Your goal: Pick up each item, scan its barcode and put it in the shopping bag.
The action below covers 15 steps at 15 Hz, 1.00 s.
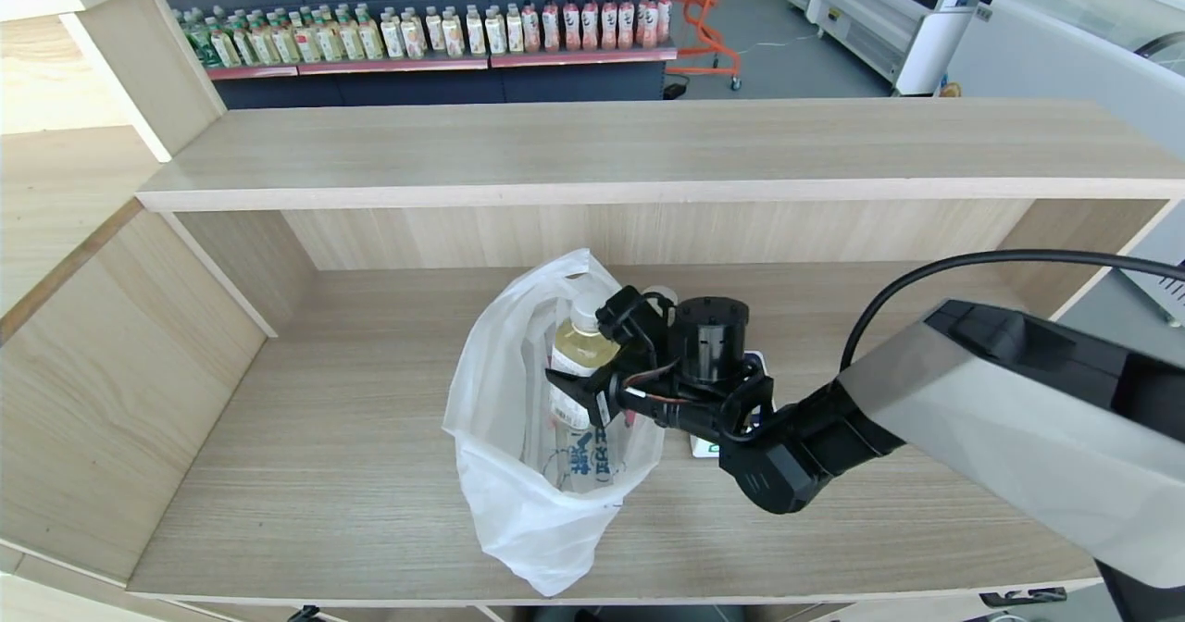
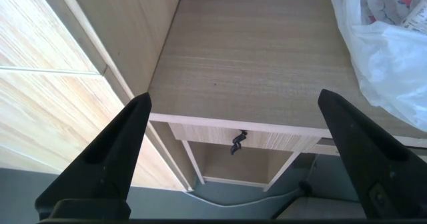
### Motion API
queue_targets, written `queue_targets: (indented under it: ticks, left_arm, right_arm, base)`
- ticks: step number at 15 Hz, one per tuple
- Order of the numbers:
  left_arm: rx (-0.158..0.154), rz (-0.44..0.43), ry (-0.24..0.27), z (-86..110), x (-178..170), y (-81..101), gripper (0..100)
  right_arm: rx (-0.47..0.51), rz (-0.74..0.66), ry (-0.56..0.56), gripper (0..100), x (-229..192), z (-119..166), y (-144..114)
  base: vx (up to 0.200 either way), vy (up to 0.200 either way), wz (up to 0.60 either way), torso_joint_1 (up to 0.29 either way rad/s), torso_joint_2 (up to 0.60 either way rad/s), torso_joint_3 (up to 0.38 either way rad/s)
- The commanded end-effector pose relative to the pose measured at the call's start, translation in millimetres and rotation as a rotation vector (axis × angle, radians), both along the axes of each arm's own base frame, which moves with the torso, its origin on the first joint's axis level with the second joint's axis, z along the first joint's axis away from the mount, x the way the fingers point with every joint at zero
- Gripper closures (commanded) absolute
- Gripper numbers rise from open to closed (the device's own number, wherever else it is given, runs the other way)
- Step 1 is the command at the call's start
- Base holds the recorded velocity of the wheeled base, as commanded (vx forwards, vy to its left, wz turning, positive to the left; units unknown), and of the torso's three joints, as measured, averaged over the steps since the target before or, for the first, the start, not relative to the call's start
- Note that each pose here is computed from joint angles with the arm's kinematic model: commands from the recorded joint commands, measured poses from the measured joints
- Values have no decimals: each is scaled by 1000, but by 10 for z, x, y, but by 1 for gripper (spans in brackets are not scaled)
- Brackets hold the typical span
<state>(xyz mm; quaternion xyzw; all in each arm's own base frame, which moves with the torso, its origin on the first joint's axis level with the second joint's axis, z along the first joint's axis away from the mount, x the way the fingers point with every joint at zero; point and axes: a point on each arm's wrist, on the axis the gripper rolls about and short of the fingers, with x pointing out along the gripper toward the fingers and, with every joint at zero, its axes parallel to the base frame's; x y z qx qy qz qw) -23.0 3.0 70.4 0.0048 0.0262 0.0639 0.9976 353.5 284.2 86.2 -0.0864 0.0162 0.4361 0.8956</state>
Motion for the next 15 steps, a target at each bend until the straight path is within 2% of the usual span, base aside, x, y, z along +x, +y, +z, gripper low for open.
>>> queue_targets:
  ticks: [1, 2, 3, 7, 10, 11, 15]
  left_arm:
    - [0, 1, -2, 1, 0, 0, 0]
    - [0, 1, 0, 0, 0, 0, 0]
    - [2, 1, 0, 0, 0, 0, 0]
    - [0, 1, 0, 0, 0, 0, 0]
    - [0, 1, 0, 0, 0, 0, 0]
    - [0, 1, 0, 0, 0, 0, 0]
    - [0, 1, 0, 0, 0, 0, 0]
  right_arm:
    - [-9, 1, 1, 100, 50, -114, 40]
    - [-6, 1, -3, 100, 50, -117, 40]
    - [-2, -1, -8, 0, 60, -146, 38]
    - [6, 0, 14, 0, 22, -110, 9]
    - [169, -18, 145, 0, -73, 237, -74]
    - [210, -25, 176, 0, -97, 368, -141]
    - [251, -40, 298, 0, -298, 609, -549]
  base:
    - [0, 0, 0, 0, 0, 0]
    - [0, 0, 0, 0, 0, 0]
    - [0, 0, 0, 0, 0, 0]
    - [0, 0, 0, 0, 0, 0]
    - [0, 0, 0, 0, 0, 0]
    - [0, 0, 0, 0, 0, 0]
    - [0, 0, 0, 0, 0, 0]
